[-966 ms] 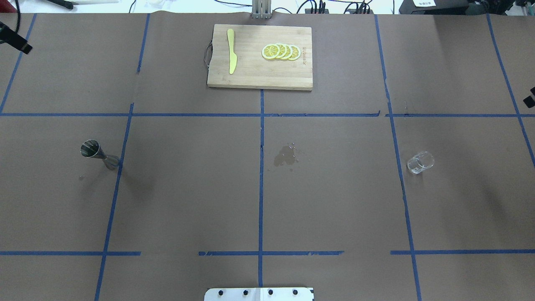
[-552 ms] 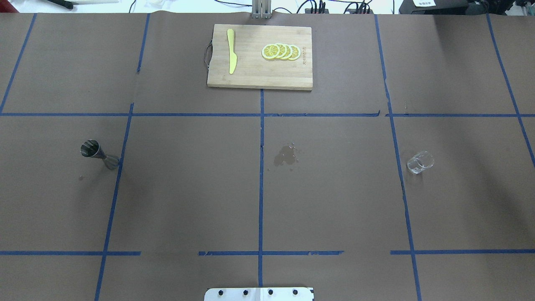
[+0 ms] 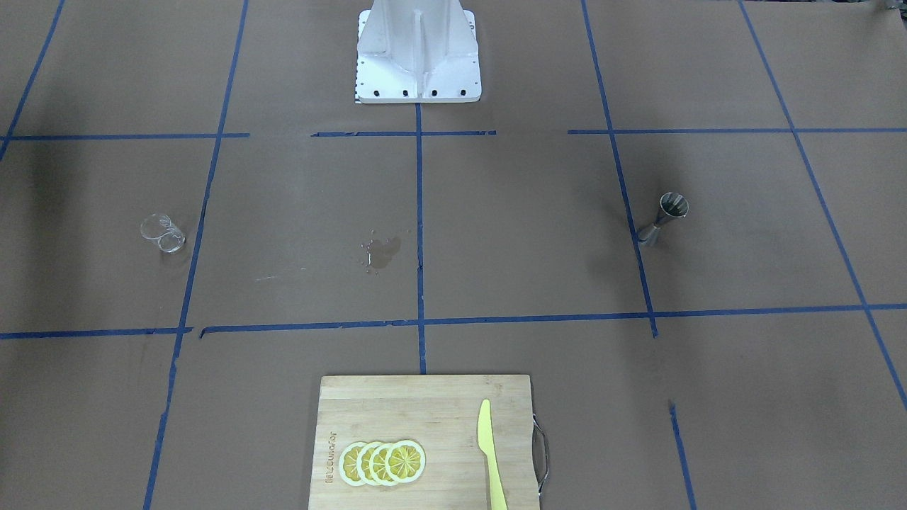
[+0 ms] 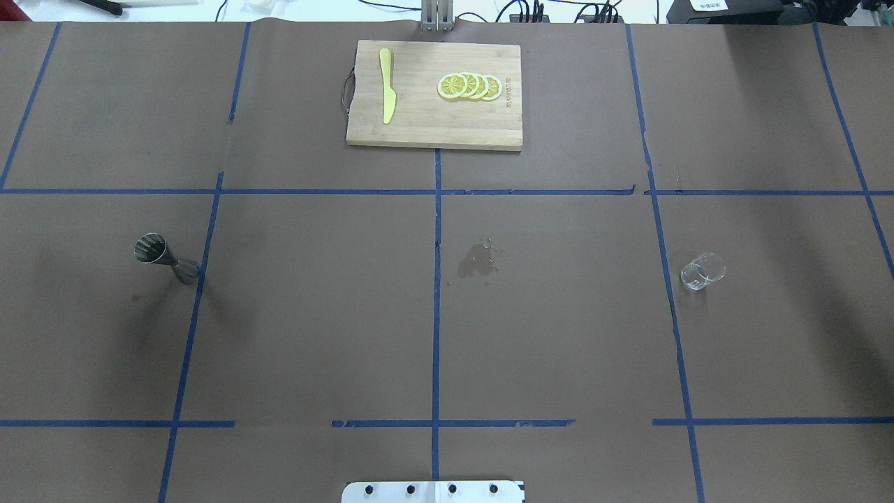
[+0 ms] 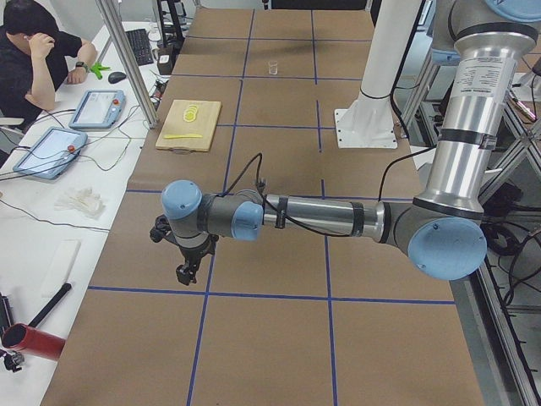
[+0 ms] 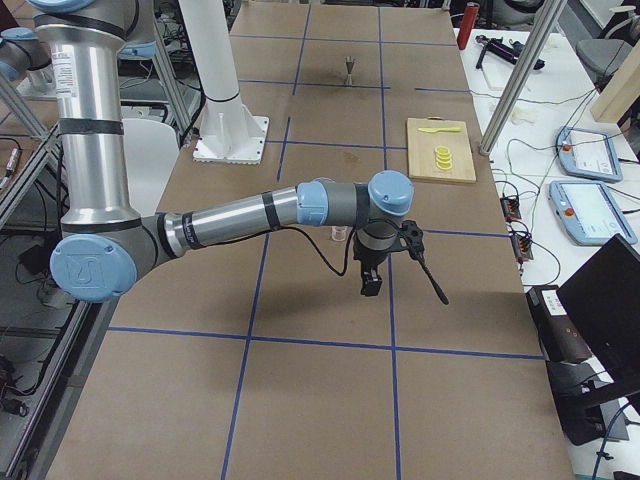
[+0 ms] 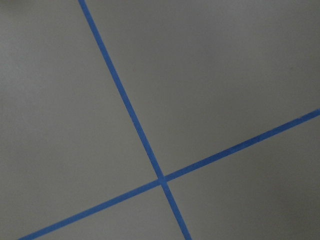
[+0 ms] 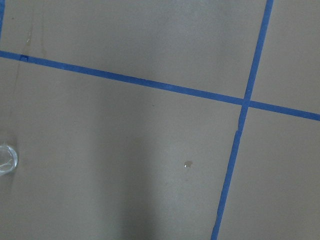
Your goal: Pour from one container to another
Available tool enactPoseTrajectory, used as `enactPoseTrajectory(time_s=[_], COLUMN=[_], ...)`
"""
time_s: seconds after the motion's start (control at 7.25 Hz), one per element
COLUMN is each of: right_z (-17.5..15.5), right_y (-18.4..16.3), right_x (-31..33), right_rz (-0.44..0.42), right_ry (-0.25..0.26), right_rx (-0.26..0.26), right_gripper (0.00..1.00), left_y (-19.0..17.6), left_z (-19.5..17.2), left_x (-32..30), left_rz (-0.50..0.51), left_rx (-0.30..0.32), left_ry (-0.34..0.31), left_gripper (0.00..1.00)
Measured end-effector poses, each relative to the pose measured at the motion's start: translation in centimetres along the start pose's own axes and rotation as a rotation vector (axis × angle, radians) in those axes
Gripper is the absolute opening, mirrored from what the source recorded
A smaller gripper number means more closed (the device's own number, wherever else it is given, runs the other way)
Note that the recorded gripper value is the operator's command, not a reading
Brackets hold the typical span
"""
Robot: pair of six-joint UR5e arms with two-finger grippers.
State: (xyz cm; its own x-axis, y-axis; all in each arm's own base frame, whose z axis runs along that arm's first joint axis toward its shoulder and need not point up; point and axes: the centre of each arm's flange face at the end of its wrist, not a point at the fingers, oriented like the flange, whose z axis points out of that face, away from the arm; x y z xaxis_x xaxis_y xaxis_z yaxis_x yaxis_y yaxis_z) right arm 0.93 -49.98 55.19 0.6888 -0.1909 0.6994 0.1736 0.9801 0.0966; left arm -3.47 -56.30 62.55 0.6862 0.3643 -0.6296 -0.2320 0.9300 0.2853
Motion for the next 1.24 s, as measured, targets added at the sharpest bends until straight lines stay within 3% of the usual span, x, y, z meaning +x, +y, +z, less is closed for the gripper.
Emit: enactPoseTrajectory(time_s=[0.69, 1.24], right_z=[0.4, 1.8], right_y=[1.2, 1.9], right_x=[6.8, 11.2], right_rz=[0.109, 0.178], right_ry=[-0.008, -0.003], right_rx=[0.031, 0.096], right_gripper=[1.00, 1.00], left_y=[4.6, 4.8], left_z=[2.3, 2.2], left_x=[-1.2, -1.0], left_rz=[-0.106, -0.105], left_rx=[-0.044, -0.040], left_ry=[0.016, 0.015], left_gripper=[1.00, 1.00])
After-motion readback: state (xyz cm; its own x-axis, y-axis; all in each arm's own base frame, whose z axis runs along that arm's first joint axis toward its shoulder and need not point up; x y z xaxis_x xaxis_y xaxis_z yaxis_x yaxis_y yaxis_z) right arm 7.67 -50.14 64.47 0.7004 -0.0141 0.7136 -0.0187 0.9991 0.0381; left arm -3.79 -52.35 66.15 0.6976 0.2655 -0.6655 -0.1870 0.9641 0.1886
